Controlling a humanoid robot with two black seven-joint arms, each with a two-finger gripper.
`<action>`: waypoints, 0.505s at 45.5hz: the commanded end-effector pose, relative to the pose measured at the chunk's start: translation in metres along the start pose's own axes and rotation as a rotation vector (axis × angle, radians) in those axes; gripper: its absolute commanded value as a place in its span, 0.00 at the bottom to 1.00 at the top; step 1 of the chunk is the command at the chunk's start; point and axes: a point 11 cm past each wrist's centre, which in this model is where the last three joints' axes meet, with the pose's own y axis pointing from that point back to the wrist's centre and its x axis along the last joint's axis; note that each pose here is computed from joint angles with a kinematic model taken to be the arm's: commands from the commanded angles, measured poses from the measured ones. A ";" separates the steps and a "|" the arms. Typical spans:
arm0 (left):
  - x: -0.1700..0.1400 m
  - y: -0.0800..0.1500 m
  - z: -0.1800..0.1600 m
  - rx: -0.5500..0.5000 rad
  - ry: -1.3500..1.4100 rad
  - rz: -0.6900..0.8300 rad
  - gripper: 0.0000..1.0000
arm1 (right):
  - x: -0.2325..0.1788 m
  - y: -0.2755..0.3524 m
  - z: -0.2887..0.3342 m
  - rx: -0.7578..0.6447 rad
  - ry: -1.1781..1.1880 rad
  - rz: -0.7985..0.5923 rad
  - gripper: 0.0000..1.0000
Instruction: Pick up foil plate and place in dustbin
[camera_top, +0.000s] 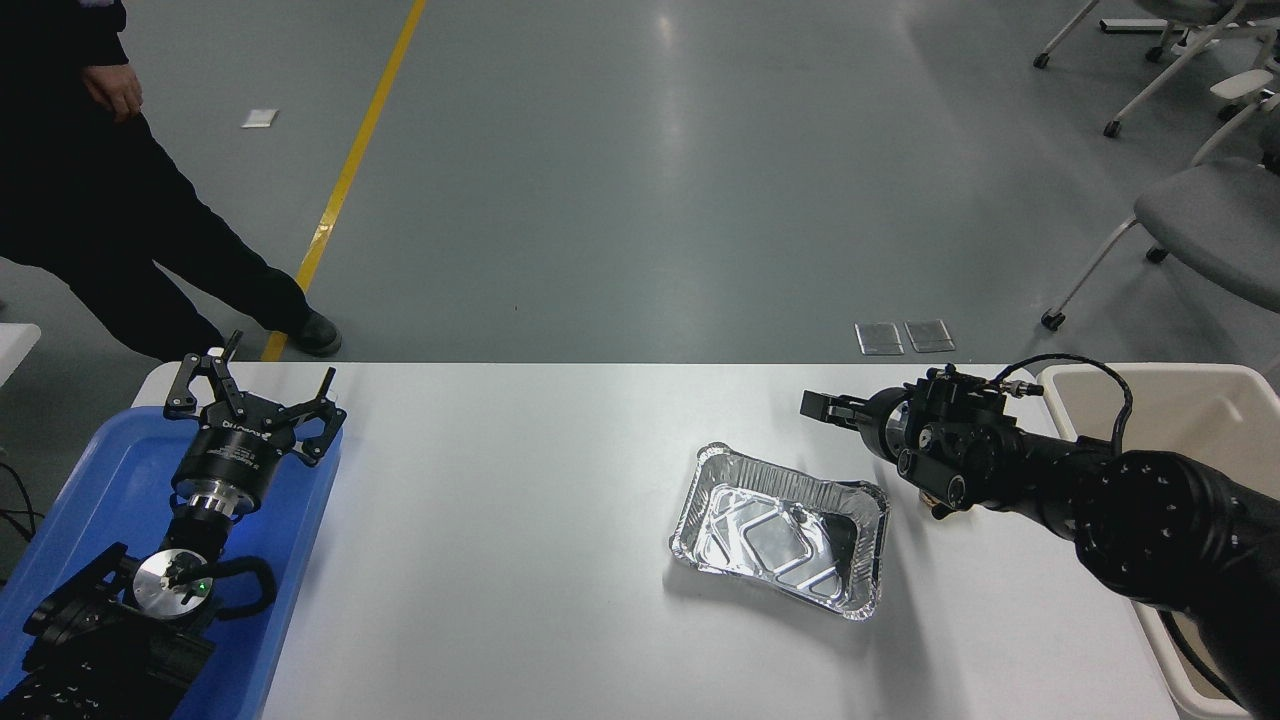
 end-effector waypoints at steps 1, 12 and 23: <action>0.000 0.000 0.000 0.001 0.000 0.000 0.99 | 0.011 0.002 -0.006 0.010 -0.007 0.003 1.00; 0.000 0.000 0.000 -0.001 0.000 0.000 0.99 | 0.017 0.006 -0.017 0.030 -0.003 -0.076 1.00; 0.000 0.000 0.000 0.001 0.000 0.000 0.99 | 0.034 0.036 -0.085 0.154 0.056 -0.184 1.00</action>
